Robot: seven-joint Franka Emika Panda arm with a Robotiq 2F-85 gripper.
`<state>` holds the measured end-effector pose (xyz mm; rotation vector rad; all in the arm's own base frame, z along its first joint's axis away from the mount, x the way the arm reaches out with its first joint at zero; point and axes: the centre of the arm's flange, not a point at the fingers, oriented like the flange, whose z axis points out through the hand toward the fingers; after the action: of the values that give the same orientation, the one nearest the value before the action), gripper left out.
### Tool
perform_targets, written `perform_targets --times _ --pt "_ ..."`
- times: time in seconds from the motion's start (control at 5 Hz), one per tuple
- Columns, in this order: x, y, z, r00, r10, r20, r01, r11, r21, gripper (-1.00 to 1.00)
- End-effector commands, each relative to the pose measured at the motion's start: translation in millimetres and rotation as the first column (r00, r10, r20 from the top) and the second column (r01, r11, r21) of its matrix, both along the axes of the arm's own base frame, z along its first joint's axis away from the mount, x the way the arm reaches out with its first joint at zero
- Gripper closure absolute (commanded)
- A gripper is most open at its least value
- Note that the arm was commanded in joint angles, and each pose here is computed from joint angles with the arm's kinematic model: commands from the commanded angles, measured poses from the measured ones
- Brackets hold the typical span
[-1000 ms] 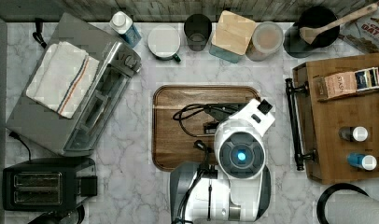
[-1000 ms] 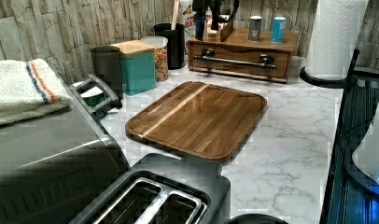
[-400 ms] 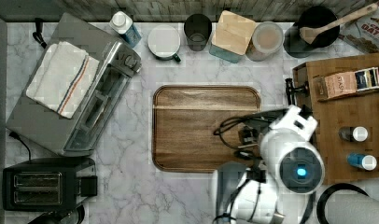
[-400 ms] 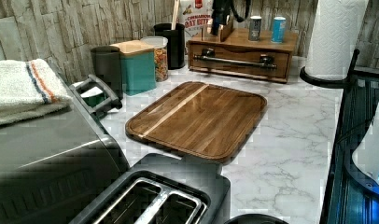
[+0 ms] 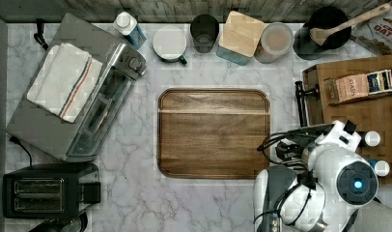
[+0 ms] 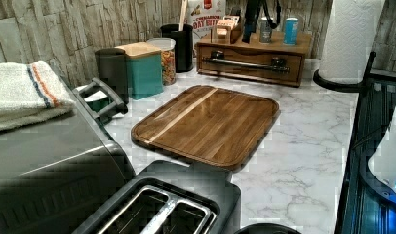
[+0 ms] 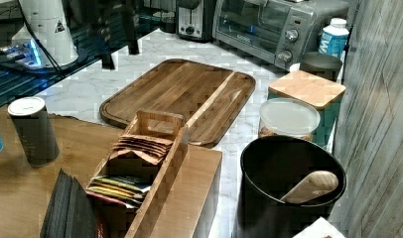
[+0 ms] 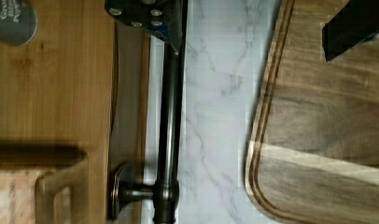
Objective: Open the drawer.
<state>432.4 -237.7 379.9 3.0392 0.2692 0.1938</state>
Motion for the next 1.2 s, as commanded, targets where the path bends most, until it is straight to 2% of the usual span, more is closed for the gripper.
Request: perform_targets --times 0.2,0.4,0.6,1.0,1.2 --pt "37.9 3.5 22.2 0.993 0.081 0.085 -0.078 0.996 -0.04 -1.0" --pt "44.5 -26.3 10.4 0.984 0.144 0.107 -0.141 0.989 -0.038 -1.0" --pt "55.6 -51.6 3.6 0.982 0.178 0.059 -0.177 0.984 -0.019 -1.0" --pt "36.8 -55.2 -12.1 0.983 0.134 0.125 -0.13 0.991 -0.035 -1.0" --pt "32.1 -51.5 -16.0 0.99 0.096 0.102 -0.09 0.994 -0.063 -1.0"
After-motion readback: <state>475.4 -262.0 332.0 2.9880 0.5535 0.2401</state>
